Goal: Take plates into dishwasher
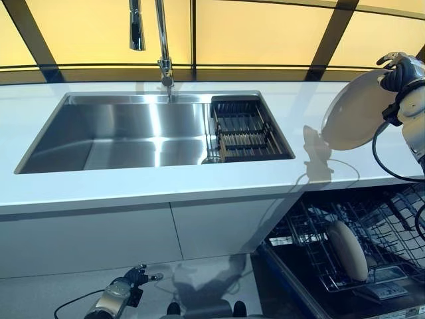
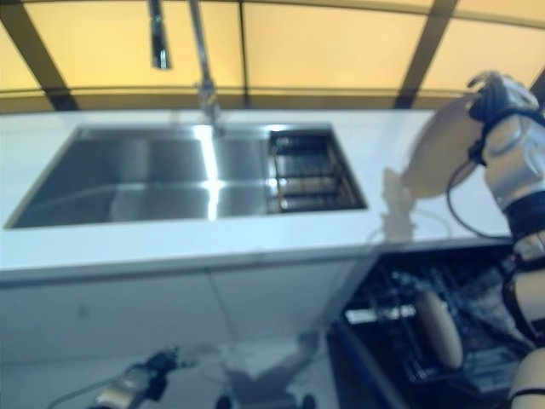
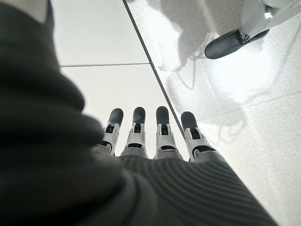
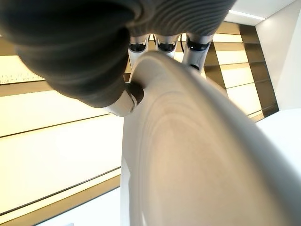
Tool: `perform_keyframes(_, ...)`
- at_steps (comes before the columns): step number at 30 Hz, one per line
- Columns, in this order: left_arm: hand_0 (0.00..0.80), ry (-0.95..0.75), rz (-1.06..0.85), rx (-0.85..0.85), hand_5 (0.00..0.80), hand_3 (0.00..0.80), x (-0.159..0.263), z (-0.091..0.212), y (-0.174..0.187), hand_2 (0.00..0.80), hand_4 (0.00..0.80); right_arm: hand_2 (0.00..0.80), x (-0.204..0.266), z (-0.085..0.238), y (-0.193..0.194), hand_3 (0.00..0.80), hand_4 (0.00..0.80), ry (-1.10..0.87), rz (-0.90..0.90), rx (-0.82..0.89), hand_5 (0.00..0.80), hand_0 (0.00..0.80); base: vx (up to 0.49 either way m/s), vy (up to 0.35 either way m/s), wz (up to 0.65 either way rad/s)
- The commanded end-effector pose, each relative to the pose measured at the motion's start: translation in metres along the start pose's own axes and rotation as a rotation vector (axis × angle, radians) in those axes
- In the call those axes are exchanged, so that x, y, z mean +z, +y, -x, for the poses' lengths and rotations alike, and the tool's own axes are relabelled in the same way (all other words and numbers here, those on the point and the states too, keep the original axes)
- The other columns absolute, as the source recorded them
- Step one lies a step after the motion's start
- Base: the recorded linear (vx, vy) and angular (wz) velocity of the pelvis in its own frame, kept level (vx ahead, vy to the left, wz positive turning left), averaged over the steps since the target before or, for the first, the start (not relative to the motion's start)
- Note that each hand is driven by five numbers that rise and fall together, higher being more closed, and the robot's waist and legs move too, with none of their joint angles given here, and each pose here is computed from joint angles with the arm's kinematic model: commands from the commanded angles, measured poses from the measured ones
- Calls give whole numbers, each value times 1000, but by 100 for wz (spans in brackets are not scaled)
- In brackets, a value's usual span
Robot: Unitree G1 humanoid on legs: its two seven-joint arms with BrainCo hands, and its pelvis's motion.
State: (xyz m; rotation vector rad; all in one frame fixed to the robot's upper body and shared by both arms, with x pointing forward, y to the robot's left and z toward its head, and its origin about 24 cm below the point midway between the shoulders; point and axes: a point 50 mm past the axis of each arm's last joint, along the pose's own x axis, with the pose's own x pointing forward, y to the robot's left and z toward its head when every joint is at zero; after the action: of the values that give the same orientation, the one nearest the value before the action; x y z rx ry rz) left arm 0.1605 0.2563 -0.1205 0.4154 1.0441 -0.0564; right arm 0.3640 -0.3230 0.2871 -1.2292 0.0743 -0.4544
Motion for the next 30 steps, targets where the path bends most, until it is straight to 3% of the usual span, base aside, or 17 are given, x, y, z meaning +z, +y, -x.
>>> perform_keyframes(1, 0, -52, -67, 38, 0, 0, 23, -3, 16, 0, 0, 800, 9, 1, -40, 800, 800, -56, -30, -119, 800, 800, 0, 0, 0)
perform_keyframes(14, 0, -83, -46, 52, 0, 0, 33, -3, 17, 0, 0, 800, -5, 1, -3, 800, 800, 26, -193, -19, 800, 800, -5, -2, 0)
perform_keyframes(30, 0, -115, -23, 69, 0, 0, 47, -3, 28, 0, 0, 800, -33, 7, 29, 800, 800, 119, -189, 45, 800, 800, -21, -6, 0)
